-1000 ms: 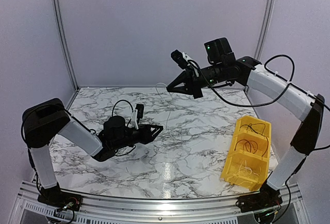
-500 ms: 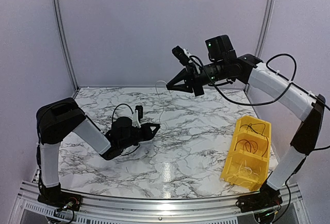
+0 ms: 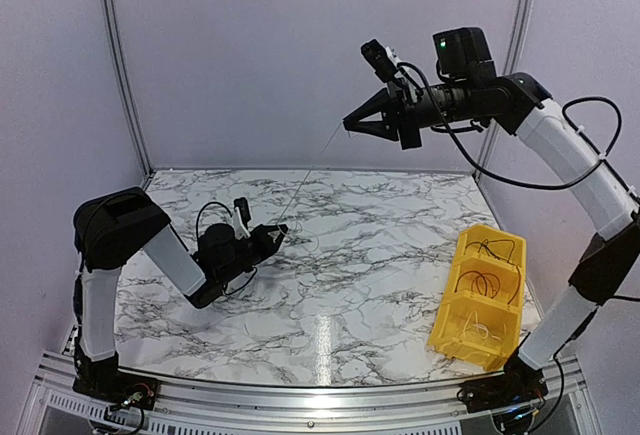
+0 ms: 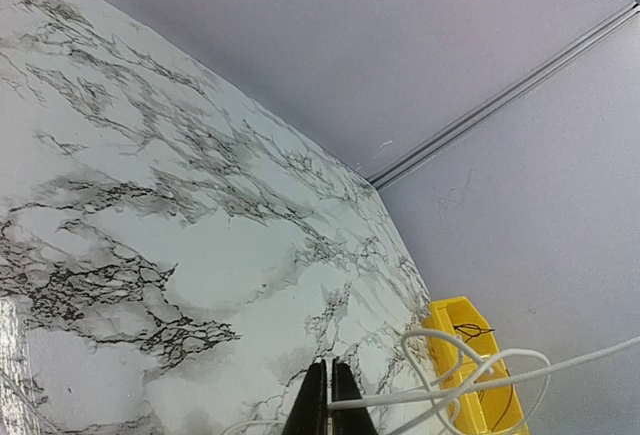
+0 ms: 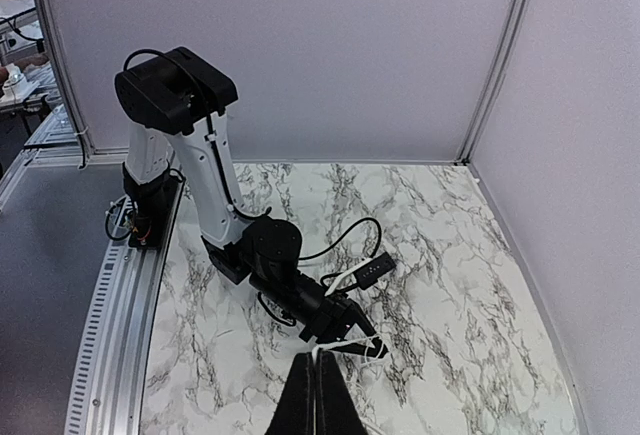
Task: Untangle the cables
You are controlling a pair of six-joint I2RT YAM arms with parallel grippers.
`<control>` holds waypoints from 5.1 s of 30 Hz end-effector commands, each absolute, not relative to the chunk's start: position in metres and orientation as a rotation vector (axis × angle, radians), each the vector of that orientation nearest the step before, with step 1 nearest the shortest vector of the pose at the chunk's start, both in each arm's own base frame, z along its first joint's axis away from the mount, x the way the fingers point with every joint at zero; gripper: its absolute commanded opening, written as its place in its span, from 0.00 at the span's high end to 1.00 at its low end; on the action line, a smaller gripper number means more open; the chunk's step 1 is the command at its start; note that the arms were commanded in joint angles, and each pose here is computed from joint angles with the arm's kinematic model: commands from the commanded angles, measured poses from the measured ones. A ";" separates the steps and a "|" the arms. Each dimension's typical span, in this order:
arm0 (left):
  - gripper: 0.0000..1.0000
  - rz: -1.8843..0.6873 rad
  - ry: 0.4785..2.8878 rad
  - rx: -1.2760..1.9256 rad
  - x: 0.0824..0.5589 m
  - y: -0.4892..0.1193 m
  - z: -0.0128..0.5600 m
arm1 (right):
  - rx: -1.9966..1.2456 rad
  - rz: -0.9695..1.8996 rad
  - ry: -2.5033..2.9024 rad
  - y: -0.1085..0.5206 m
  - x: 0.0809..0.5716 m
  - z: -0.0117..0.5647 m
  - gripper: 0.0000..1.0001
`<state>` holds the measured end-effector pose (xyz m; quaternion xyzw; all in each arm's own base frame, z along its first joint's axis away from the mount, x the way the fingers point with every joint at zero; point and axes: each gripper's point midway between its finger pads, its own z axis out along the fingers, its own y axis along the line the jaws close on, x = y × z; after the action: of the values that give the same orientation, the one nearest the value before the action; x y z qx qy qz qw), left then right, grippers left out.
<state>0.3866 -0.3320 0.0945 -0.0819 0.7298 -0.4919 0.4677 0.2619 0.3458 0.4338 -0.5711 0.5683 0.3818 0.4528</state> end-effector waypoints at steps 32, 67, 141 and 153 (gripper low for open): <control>0.40 -1.075 1.706 0.420 0.315 -0.356 0.137 | -1.280 0.771 1.145 0.288 0.249 0.539 1.00; 0.39 -0.984 1.566 0.625 0.287 -0.486 0.132 | -1.297 0.861 1.166 0.296 0.250 0.525 1.00; 1.00 -0.980 1.859 0.175 0.342 -0.407 0.054 | -1.197 0.141 1.794 0.092 0.158 0.354 1.00; 1.00 -1.003 1.871 0.170 0.341 -0.409 0.051 | -1.261 -0.066 1.942 0.061 0.155 0.292 1.00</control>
<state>0.3376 -0.4105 0.0444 0.0776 0.7782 -0.4008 0.4772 0.1510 0.0728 0.3180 -0.4947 0.7470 -0.0083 0.4439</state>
